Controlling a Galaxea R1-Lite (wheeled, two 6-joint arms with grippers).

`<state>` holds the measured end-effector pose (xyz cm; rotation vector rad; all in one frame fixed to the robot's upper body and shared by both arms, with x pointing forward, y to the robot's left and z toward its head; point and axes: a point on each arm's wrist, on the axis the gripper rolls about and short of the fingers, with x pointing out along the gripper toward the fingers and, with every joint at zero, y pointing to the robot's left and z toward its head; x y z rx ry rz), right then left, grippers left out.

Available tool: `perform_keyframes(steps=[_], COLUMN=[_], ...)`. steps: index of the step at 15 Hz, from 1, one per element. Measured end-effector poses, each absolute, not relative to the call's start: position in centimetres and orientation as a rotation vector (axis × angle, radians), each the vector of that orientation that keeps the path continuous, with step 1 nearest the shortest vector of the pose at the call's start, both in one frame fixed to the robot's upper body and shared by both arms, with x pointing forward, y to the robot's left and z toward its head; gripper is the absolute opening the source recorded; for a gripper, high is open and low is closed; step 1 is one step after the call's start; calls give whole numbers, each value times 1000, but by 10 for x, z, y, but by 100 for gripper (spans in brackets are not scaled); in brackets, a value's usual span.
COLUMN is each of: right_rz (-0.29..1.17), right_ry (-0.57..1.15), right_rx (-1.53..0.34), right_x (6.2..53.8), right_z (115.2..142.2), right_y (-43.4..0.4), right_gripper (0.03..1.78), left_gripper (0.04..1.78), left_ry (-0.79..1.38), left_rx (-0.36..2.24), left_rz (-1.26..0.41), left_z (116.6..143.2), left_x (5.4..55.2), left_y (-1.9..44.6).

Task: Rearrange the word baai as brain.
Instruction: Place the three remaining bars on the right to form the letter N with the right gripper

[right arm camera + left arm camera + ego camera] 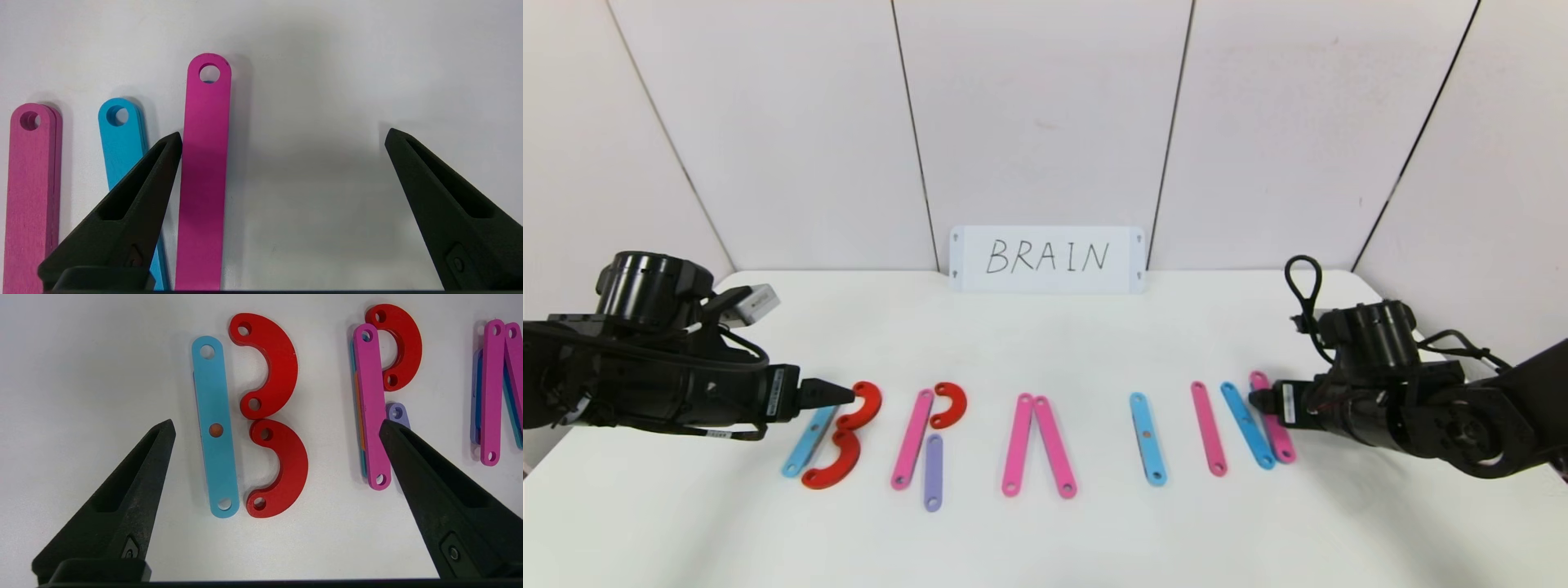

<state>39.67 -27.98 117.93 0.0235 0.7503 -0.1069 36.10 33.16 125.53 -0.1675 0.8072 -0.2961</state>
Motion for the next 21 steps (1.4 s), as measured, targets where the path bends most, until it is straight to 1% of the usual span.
perform_keyframes(steps=[12, 21], right_rz=[-65, -56], right_ry=[753, 738], right_rx=[11, 11], right_x=[400, 399], right_z=[1178, 1183], right_y=[-264, -261], right_gripper=[174, 174], left_gripper=[174, 174], left_ry=[807, 807], left_rx=[-168, -167], left_rz=[-296, -295], left_z=[1255, 1255], left_x=[361, 361], left_y=[332, 332])
